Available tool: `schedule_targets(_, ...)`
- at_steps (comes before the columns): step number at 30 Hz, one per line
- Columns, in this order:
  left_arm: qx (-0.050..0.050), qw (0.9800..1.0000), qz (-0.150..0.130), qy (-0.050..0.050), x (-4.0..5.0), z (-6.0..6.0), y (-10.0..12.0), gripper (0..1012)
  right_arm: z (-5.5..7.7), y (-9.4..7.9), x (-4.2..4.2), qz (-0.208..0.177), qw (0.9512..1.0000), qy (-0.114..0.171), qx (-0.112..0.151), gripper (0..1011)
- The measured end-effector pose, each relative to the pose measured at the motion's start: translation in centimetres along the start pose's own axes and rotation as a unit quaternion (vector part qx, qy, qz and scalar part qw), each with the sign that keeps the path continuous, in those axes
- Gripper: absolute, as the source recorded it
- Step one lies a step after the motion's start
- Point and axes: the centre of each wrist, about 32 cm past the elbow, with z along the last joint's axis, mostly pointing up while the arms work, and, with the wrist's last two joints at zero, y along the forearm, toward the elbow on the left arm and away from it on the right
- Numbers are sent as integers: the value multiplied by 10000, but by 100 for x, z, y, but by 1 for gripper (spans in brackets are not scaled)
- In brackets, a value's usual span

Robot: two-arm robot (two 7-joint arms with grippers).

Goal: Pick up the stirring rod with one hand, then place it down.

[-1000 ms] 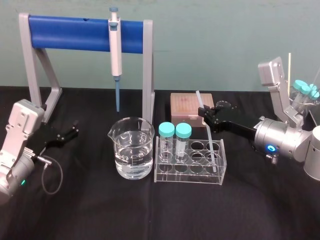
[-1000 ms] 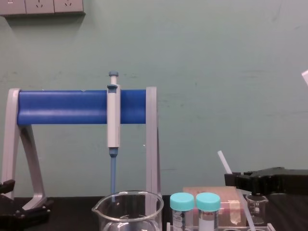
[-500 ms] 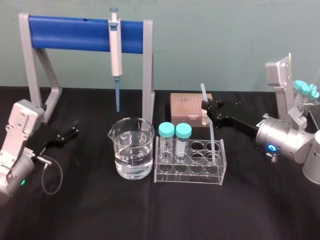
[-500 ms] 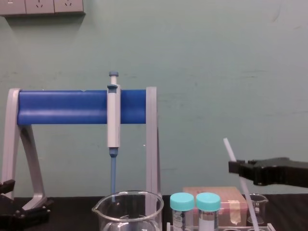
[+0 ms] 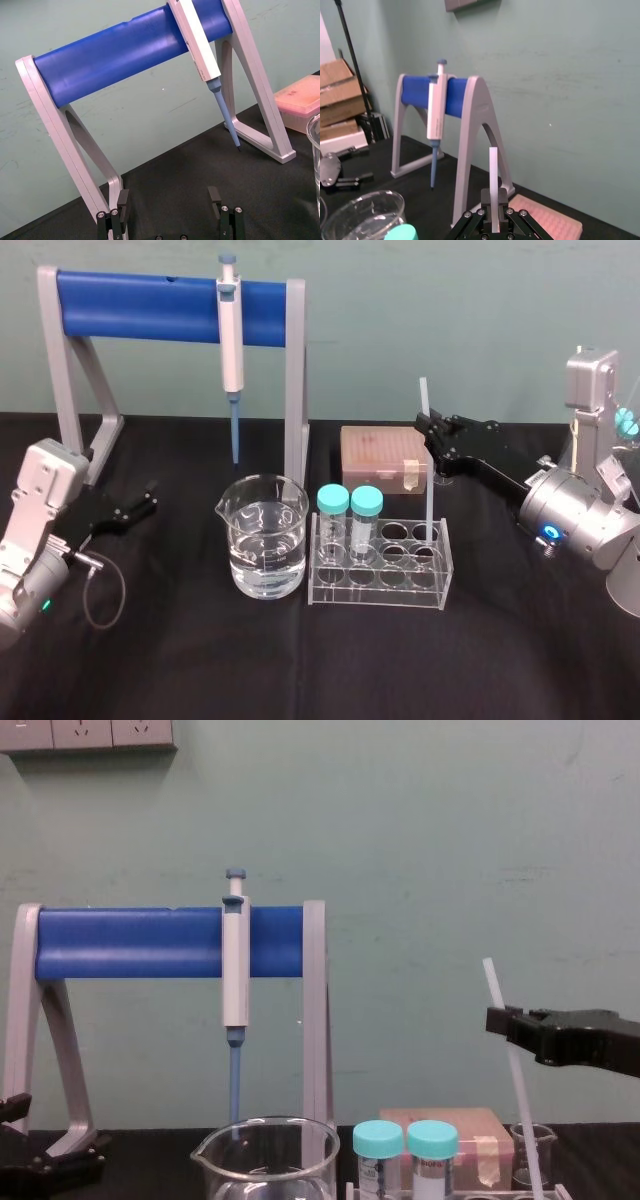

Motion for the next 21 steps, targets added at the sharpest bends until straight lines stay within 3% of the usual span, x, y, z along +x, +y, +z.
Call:
schedule_targets(8, 0, 10000, 0, 0, 0, 0, 0, 1000, 80, -22, -31, 24, 9996, 171, 241, 78)
schedule_targets(14, 0, 10000, 0, 0, 0, 0, 0, 1000, 224, -56, -50, 22, 9980, 306, 558, 78)
schedule_targets(21, 0, 10000, 0, 0, 0, 0, 0, 1000, 364, -123, -64, -77, 9944, 57, 1048, 78)
